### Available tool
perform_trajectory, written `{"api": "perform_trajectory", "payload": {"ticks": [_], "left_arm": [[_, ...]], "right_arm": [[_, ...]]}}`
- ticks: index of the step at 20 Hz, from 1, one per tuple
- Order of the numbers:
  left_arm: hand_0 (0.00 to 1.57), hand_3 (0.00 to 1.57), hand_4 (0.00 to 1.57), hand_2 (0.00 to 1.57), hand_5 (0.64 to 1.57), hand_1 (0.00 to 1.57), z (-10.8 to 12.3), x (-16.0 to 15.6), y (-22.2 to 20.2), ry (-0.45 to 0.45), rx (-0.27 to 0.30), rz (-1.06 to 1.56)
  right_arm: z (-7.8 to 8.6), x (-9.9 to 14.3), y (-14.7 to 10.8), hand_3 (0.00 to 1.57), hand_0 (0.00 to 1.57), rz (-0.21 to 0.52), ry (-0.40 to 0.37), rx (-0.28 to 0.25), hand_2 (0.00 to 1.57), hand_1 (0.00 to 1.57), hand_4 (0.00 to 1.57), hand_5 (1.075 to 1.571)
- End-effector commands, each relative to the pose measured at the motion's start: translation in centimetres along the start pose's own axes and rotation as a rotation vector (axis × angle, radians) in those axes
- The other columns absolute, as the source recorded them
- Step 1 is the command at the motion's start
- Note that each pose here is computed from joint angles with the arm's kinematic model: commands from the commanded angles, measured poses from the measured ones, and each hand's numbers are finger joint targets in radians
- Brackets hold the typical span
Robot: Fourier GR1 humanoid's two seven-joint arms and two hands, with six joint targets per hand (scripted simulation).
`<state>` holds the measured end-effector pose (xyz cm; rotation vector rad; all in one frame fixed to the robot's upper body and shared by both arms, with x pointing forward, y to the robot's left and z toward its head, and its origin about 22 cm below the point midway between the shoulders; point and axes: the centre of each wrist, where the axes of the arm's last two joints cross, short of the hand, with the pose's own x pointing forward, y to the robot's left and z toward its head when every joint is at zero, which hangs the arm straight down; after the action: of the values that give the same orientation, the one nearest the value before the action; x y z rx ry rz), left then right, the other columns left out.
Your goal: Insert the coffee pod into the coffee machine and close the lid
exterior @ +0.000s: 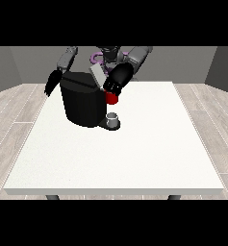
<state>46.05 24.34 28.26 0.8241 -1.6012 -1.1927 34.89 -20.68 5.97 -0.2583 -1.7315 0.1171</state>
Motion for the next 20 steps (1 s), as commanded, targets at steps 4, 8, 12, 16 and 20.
{"api": "perform_trajectory", "payload": {"ticks": [4, 8, 12, 16, 20], "left_arm": [[1.12, 0.98, 0.00, 1.14, 1.571, 1.12, 0.2, -1.0, -0.1, 0.004, 0.015, 0.032], [1.15, 0.95, 0.00, 1.15, 1.571, 1.15, -0.1, 0.2, 0.7, -0.036, 0.088, 0.022], [1.25, 0.95, 0.00, 1.21, 1.571, 1.25, -0.3, 0.7, 0.3, -0.050, 0.109, 0.032], [1.23, 0.97, 0.00, 1.21, 1.571, 1.23, -0.1, 0.6, 2.4, -0.071, 0.122, 0.018], [1.14, 0.84, 0.00, 1.12, 1.571, 1.14, 0.5, -0.4, 1.6, -0.118, 0.172, -0.089]], "right_arm": [[-0.3, 0.0, -1.0, 0.00, 0.00, -0.013, -0.009, 0.007, 0.00, 0.00, 0.00, 1.571], [0.7, -1.0, 0.4, 0.00, 0.00, -0.009, -0.025, 0.005, 0.00, 0.00, 0.00, 1.571], [0.2, -0.3, 0.0, 0.00, 0.00, -0.009, -0.007, 0.006, 0.00, 0.00, 0.08, 1.571], [-0.4, 0.9, 1.3, 0.00, 0.00, 0.027, -0.036, -0.004, 0.00, 0.00, 0.11, 1.571], [-1.6, 2.5, -0.5, 0.00, 0.00, 0.022, -0.081, -0.025, 0.00, 0.00, 0.22, 1.571]]}}
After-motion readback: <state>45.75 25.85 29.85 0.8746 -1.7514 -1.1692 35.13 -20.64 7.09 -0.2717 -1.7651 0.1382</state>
